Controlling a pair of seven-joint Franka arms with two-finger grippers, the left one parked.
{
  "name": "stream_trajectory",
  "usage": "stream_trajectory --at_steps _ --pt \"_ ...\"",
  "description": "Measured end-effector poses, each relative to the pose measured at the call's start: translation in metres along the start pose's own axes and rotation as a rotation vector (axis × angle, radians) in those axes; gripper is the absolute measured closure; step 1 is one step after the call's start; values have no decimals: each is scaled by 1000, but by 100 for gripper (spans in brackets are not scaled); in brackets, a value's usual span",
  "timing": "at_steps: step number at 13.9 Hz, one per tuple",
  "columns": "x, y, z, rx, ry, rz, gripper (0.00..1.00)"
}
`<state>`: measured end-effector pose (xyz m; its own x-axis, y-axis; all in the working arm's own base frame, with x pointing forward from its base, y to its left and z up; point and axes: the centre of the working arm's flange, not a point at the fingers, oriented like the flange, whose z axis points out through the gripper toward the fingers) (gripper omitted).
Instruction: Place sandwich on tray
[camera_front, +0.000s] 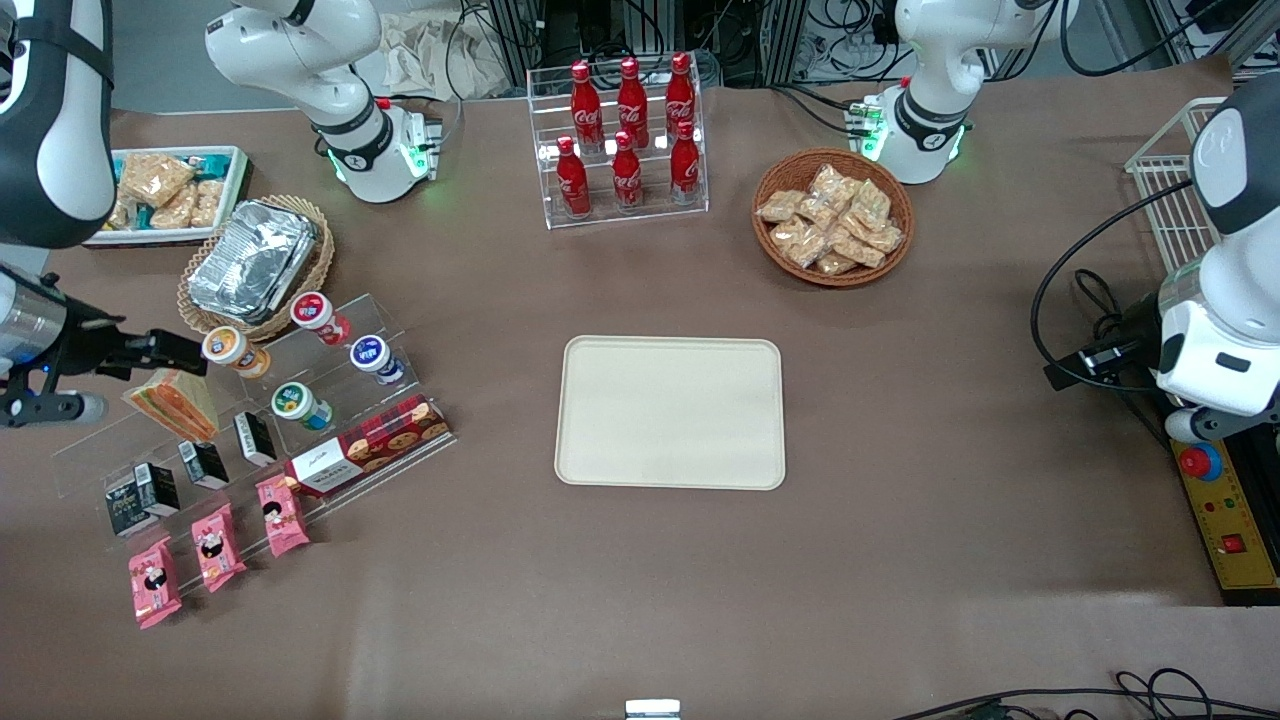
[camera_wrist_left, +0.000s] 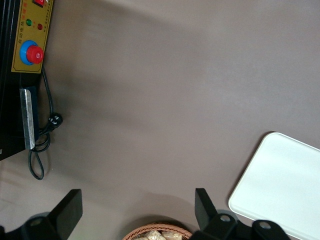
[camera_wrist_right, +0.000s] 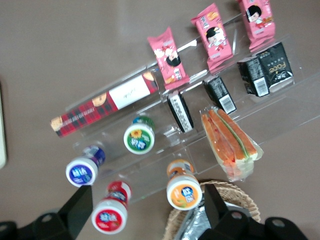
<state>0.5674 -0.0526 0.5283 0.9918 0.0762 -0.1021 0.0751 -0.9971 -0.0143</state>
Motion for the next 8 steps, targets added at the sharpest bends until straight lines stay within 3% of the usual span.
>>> stream_trajectory --at_steps 3,8 --pt "-13 30 10 -26 -5 -127 1" --pt "-27 110 50 -45 49 -247 0"
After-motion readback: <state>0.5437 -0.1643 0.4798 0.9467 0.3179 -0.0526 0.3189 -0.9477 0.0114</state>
